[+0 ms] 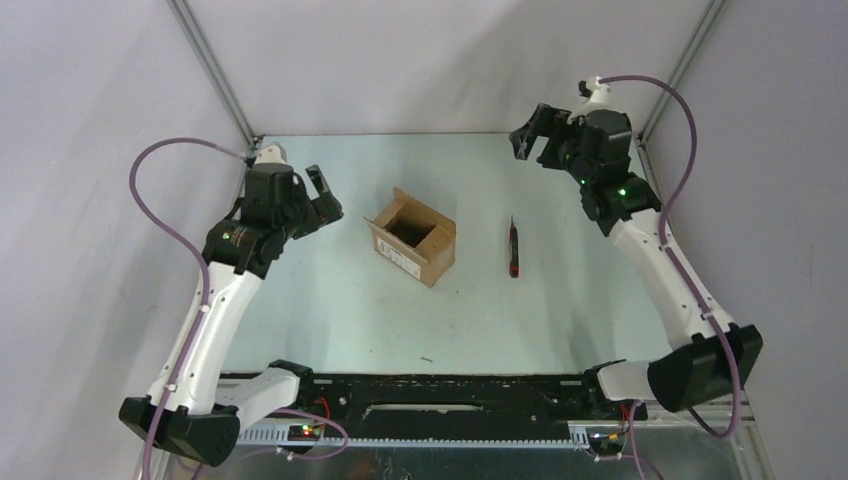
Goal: Unpack the express box
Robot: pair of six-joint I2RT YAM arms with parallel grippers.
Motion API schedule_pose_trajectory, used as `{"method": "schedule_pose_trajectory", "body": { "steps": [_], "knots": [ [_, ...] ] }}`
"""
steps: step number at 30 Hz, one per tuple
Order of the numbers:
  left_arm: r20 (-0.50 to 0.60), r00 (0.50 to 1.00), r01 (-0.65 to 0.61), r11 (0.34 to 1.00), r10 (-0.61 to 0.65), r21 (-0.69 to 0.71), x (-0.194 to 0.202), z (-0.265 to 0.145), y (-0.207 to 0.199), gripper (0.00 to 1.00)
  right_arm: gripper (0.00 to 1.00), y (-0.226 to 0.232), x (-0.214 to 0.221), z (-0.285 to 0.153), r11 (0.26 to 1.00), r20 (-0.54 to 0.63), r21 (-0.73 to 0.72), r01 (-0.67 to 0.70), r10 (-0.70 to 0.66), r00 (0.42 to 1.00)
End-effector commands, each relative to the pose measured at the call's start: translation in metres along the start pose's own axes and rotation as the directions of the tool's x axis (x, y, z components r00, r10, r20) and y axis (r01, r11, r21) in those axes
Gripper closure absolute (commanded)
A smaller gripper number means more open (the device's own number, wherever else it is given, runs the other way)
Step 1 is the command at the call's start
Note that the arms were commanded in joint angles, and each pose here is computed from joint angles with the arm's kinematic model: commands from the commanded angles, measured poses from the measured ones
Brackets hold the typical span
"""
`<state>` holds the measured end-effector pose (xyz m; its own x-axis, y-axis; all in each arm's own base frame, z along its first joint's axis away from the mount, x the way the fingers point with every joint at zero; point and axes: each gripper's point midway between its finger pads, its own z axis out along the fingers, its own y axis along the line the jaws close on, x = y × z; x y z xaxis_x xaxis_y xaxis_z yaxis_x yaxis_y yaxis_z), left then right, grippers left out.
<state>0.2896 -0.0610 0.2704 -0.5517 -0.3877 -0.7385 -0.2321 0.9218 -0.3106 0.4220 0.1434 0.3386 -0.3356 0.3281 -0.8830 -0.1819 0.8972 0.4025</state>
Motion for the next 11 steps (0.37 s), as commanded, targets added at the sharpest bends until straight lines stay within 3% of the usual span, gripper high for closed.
{"method": "schedule_pose_trajectory", "body": {
  "steps": [1,11],
  "knots": [
    [0.109,0.994,-0.023,0.998,0.017,0.056,-0.036,-0.017,-0.019,0.0,0.0,0.01,0.004,-0.018,0.999,-0.002,-0.034,-0.018,0.018,1.0],
    [0.117,0.993,-0.035,0.998,0.029,0.046,-0.038,-0.019,-0.017,0.0,0.0,0.025,0.001,-0.043,0.996,0.003,-0.088,-0.018,0.018,1.0]
  ]
}}
